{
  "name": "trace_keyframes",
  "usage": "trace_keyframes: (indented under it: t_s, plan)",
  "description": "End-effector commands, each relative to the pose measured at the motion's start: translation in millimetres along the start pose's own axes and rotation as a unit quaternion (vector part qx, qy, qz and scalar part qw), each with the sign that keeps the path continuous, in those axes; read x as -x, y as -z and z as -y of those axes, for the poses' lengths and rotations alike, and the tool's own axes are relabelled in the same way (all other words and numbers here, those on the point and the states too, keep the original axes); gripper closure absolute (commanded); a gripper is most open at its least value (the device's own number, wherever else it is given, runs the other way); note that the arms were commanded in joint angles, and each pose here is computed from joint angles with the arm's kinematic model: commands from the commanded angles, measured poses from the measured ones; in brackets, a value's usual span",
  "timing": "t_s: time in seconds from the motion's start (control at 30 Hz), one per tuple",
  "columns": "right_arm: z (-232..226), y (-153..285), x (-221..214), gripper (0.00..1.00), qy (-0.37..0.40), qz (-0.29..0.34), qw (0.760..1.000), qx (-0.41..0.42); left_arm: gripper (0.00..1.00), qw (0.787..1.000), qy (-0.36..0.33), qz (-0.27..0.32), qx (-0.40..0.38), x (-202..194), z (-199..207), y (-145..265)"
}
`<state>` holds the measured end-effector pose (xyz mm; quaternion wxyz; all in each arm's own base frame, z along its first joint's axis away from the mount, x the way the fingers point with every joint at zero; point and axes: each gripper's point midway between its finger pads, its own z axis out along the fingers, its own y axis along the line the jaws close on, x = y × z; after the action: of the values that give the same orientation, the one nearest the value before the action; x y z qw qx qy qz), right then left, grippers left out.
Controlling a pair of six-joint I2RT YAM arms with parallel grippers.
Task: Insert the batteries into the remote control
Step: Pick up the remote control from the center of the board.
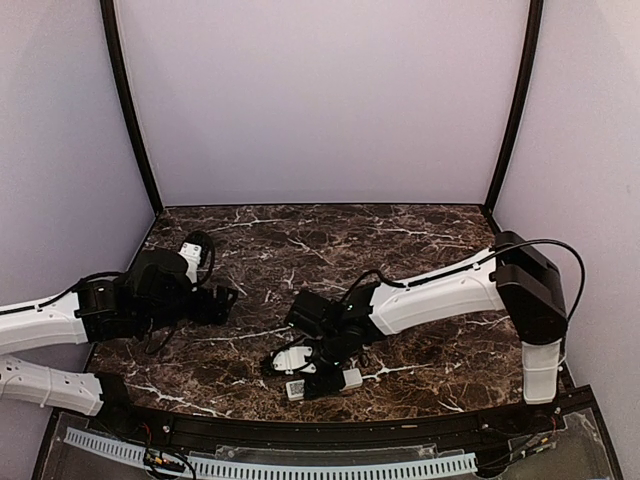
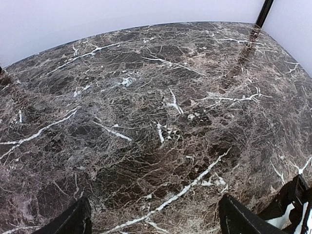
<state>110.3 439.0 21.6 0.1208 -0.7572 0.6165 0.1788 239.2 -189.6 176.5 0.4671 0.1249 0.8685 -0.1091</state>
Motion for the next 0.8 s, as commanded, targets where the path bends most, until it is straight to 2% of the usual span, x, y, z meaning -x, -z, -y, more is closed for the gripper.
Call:
trace_keyframes:
  t_s: [0.0, 0.1, 0.2, 0.33, 0.47, 0.63, 0.77]
  plan:
    - [-7, -8, 1, 0.51, 0.010, -0.009, 1.000, 0.007, 0.10, 1.000, 0.022, 0.002, 0.001, 1, -7, -5]
    - [-11, -6, 3, 0.63, 0.009, -0.008, 1.000, 0.015, 0.10, 1.000, 0.024, 0.012, -0.009, 3, -5, -4]
    - [-10, -3, 3, 0.69, 0.007, -0.012, 1.000, 0.012, 0.11, 1.000, 0.019, 0.021, -0.013, 5, -6, -1]
    - [-9, 10, 13, 0.76, -0.002, 0.002, 1.000, 0.003, 0.11, 0.999, 0.008, 0.030, -0.007, 8, -9, 2]
    - [-4, 43, 35, 0.80, -0.020, 0.048, 0.999, -0.006, 0.15, 0.998, 0.001, 0.051, -0.032, 18, -1, 6]
    - [12, 123, 62, 0.81, -0.059, 0.181, 0.982, -0.008, 0.16, 0.991, -0.009, 0.096, -0.090, 35, 16, 18]
    - [27, 223, 90, 0.81, -0.070, 0.348, 0.935, -0.019, 0.16, 0.972, -0.026, 0.171, -0.159, 71, 45, 32]
